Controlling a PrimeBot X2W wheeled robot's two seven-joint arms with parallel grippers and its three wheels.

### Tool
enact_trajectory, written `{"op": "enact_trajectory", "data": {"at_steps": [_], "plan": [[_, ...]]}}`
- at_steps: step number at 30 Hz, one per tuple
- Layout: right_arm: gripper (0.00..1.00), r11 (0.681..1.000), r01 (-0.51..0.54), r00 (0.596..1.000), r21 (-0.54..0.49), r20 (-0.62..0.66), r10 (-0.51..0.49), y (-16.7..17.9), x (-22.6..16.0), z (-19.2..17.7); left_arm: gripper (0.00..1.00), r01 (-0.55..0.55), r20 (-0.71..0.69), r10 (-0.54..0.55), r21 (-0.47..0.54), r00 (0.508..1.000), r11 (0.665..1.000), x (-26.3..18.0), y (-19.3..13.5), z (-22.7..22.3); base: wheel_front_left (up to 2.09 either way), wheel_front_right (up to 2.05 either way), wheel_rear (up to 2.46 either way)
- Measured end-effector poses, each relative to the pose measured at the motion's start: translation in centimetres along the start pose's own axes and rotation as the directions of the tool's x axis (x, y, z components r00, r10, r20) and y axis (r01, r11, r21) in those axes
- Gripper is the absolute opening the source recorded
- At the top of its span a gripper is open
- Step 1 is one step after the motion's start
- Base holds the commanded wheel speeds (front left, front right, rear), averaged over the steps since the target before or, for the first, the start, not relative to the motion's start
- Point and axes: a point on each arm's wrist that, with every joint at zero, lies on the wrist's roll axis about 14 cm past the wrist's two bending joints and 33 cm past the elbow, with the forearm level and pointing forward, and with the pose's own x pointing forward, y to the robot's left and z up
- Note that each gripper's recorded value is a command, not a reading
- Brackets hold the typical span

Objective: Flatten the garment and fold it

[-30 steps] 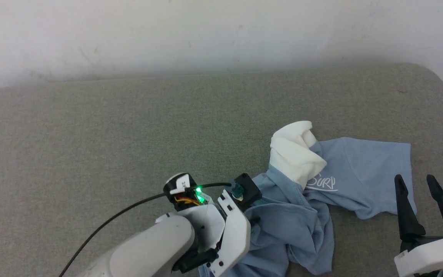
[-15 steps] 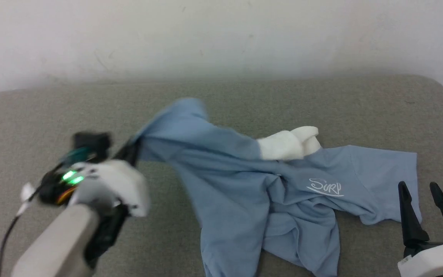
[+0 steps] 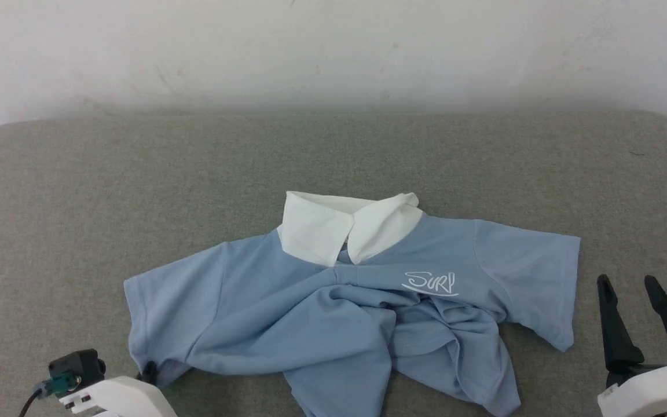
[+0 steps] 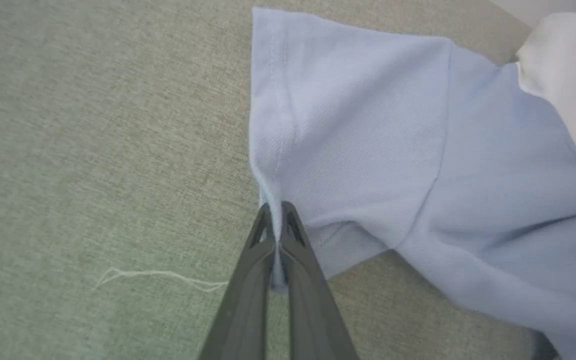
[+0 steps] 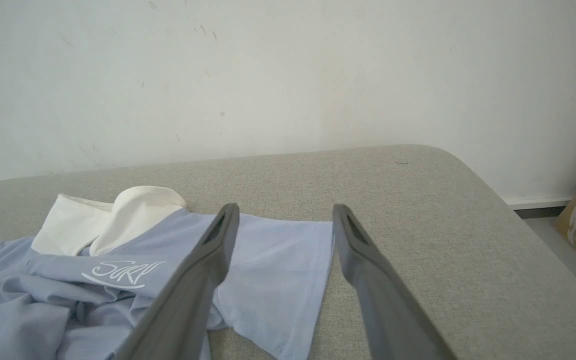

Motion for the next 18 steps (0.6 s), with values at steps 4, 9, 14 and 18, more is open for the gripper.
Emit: {"op": "enact_trajectory", "data": {"at_steps": [4, 9, 14, 18], "plan": [[1.0, 1.0, -0.011, 1.0, -0.001, 0.009, 0.011, 0.4, 0.0, 0.3, 1.0, 0.036, 0.008, -0.036, -0.037, 0.999, 0.999, -0.1, -0.8, 0.1, 0.0, 0.0, 0.0], [1.0, 1.0, -0.015, 1.0, -0.002, 0.022, 0.015, 0.5, -0.1, 0.7, 1.0, 0.071, 0.133, -0.073, 0.02, 0.988, 0.997, -0.1, -1.1, 4.8, 0.0, 0.0, 0.0], [1.0, 1.0, -0.008, 1.0, 0.0, 0.018, 0.008, 0.3, -0.2, 0.6, 1.0, 0.131, 0.202, -0.158, 0.138, 0.967, 0.982, 0.1, -2.7, 10.1, 0.0, 0.0, 0.0], [1.0, 1.0, -0.007, 1.0, 0.002, 0.005, 0.007, 0.3, 0.1, 0.2, 1.0, 0.199, 0.151, -0.241, 0.252, 0.959, 0.947, 1.2, -4.5, 12.4, 0.0, 0.0, 0.0]]}}
